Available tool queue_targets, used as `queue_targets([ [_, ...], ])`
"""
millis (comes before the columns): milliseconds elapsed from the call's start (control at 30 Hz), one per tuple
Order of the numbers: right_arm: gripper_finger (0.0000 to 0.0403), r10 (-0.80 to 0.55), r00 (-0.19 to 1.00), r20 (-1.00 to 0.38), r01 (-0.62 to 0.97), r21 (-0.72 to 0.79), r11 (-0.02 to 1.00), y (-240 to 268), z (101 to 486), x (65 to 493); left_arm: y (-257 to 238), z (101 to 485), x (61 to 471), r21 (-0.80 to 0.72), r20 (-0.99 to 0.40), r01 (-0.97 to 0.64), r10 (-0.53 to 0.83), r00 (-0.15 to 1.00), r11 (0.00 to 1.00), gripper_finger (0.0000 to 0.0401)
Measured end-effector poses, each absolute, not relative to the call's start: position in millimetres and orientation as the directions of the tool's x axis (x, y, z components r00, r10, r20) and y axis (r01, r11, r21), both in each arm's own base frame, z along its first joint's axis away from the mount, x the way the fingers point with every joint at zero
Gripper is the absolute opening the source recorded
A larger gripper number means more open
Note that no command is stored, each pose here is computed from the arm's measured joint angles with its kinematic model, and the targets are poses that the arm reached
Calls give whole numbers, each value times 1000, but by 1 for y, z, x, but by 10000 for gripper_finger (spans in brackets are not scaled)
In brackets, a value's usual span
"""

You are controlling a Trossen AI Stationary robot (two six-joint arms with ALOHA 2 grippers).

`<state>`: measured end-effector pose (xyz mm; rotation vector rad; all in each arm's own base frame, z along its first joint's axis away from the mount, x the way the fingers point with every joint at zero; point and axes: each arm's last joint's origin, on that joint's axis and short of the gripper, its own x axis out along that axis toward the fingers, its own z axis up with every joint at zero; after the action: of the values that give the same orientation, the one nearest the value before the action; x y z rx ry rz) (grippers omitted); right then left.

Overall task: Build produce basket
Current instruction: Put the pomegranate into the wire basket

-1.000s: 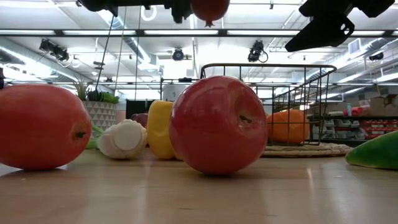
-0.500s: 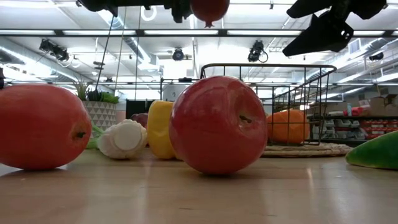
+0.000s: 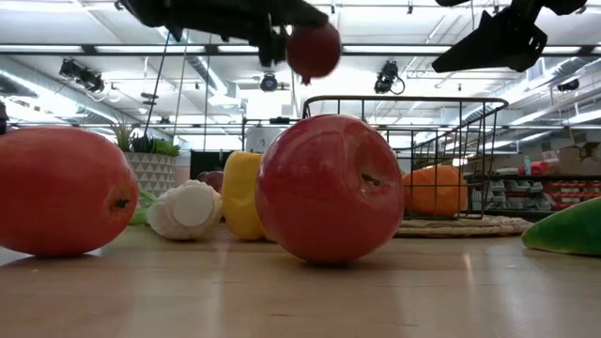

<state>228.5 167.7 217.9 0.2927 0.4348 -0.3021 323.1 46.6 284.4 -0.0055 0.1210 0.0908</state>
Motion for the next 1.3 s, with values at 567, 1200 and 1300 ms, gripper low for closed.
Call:
queue_targets([
  [567, 384, -170, 871, -461, 289, 201, 936, 180, 217, 218, 92, 276, 394, 43, -538, -114, 119, 835, 993, 369],
  [1200, 384, -196, 874, -444, 312, 205, 928, 180, 217, 218, 98, 241, 408, 78, -602, -89, 118, 790, 993, 369],
  [1300, 384, -196, 874, -444, 312, 204, 928, 180, 217, 218, 98, 241, 408, 89, -604, -80, 117, 789, 993, 369],
])
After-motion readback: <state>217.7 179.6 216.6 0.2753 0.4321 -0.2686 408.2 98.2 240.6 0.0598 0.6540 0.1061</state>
